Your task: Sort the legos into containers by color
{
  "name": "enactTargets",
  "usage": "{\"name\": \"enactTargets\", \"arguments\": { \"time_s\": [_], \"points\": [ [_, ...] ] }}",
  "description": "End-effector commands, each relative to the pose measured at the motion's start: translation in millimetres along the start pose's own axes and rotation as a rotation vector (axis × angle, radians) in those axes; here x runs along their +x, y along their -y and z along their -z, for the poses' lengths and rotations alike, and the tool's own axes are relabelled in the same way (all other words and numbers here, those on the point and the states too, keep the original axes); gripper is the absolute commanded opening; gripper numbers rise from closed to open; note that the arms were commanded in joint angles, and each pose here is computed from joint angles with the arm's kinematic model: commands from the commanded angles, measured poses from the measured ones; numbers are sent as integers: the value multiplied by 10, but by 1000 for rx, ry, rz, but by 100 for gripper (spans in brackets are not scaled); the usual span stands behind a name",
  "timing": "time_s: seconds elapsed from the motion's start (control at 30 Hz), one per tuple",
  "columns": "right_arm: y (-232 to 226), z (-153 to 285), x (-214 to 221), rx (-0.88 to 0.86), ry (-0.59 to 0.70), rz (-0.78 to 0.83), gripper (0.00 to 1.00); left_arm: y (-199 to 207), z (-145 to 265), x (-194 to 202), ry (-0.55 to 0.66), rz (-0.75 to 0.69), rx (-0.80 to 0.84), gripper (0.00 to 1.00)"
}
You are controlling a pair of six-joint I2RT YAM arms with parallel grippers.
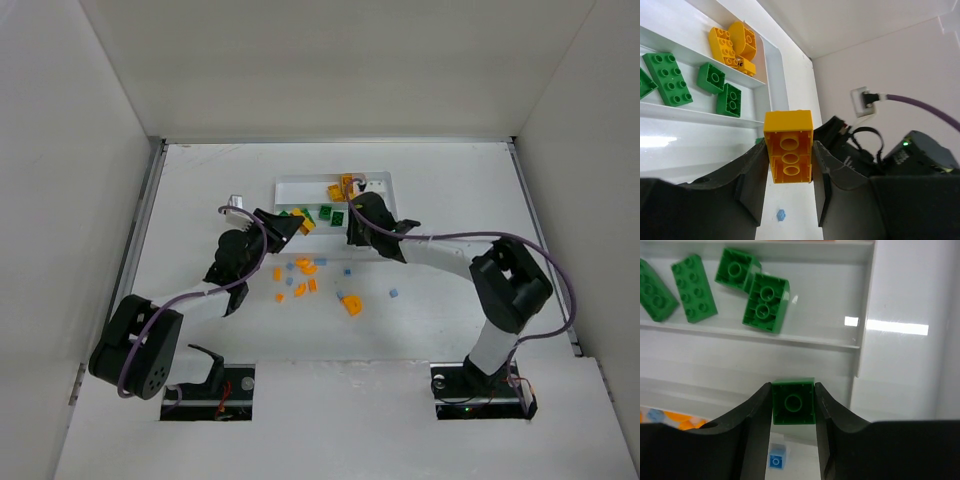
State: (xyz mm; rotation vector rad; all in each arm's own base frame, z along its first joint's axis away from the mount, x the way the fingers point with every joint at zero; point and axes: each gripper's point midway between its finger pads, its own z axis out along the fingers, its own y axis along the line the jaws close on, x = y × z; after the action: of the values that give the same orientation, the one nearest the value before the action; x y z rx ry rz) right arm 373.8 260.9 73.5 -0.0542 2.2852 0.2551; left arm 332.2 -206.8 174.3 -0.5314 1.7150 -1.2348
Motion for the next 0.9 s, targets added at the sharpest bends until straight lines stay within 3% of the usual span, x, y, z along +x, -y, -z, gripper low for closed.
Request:
{"name": "enactTargets", "arguments": {
  "time_s": [0.0, 0.2, 0.37, 0.47, 0.6, 0.77, 0.87],
  "points": [
    [-85, 196, -638, -45, 145, -84, 29, 152, 20, -62, 19, -25, 63, 22],
    [-5, -123, -739, -28, 126, -111, 34, 186, -28, -91, 24, -26, 69, 22],
    [8, -204, -918, -48, 171, -165, 59, 270, -82, -164, 39, -37, 82, 22],
    [-7, -38, -1062, -87, 220, -204, 64, 290, -150, -204, 52, -41, 79, 22],
    [62, 271, -1083, -103, 271, -228, 61, 248, -285, -223, 64, -59, 57, 22],
    [278, 595, -837, -108, 307, -312, 36, 91, -565, -264, 72, -80, -18, 21],
    [406, 706, -622, -108, 312, -335, 33, -87, -765, -286, 71, -81, -107, 20]
  ]
}}
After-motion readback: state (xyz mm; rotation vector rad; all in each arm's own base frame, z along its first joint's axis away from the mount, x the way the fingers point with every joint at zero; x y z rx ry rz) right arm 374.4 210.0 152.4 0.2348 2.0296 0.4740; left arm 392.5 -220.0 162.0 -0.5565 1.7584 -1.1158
